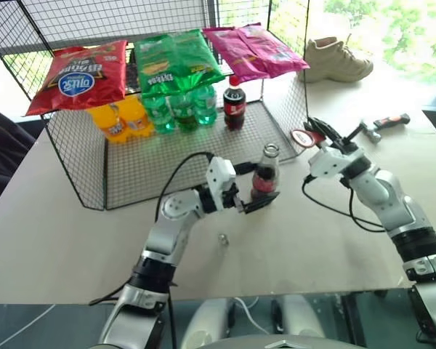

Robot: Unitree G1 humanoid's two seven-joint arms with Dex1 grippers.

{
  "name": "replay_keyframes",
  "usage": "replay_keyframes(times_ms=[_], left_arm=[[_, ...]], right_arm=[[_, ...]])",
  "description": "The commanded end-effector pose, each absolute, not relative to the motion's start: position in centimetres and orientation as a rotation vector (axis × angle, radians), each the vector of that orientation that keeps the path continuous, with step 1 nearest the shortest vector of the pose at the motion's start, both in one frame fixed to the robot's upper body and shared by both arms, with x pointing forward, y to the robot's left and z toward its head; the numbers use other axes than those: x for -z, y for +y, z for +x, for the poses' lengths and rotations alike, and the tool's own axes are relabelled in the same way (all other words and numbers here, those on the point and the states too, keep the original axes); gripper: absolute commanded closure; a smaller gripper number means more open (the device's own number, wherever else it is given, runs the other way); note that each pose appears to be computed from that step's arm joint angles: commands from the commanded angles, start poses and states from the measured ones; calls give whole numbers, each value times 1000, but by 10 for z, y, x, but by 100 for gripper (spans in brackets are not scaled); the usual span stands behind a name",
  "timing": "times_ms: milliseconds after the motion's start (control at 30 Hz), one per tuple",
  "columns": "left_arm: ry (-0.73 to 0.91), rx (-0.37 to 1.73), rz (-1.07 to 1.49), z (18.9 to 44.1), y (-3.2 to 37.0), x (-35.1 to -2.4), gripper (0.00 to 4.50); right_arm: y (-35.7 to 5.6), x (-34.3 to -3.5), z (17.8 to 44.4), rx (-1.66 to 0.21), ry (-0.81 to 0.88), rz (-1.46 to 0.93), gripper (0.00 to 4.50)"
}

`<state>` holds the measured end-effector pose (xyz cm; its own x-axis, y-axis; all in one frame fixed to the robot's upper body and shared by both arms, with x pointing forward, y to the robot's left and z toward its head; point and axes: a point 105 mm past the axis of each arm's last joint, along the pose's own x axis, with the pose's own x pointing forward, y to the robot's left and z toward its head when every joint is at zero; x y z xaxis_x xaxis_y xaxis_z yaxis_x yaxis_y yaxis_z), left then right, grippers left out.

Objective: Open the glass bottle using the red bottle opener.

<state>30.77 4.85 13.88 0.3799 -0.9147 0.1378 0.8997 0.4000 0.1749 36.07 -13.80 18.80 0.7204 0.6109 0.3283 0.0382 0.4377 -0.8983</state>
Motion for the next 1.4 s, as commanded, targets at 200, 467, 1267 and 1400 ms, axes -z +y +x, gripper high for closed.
replay_keyframes(times_ms=[200, 467, 1267, 1400], left_arm=[[-377, 1037, 183, 304, 72, -164, 5], [-344, 992, 256, 293, 95, -155, 5], [-86, 572, 271, 278, 188, -116, 0], [-20, 546, 284, 266, 198, -105, 0]], right_arm=[[-166, -186, 354, -347, -601, -902, 450], [-175, -149, 339, -457, -354, -631, 450], [-221, -106, 291, -570, 0, -482, 1], [-239, -105, 283, -550, 23, -455, 1]])
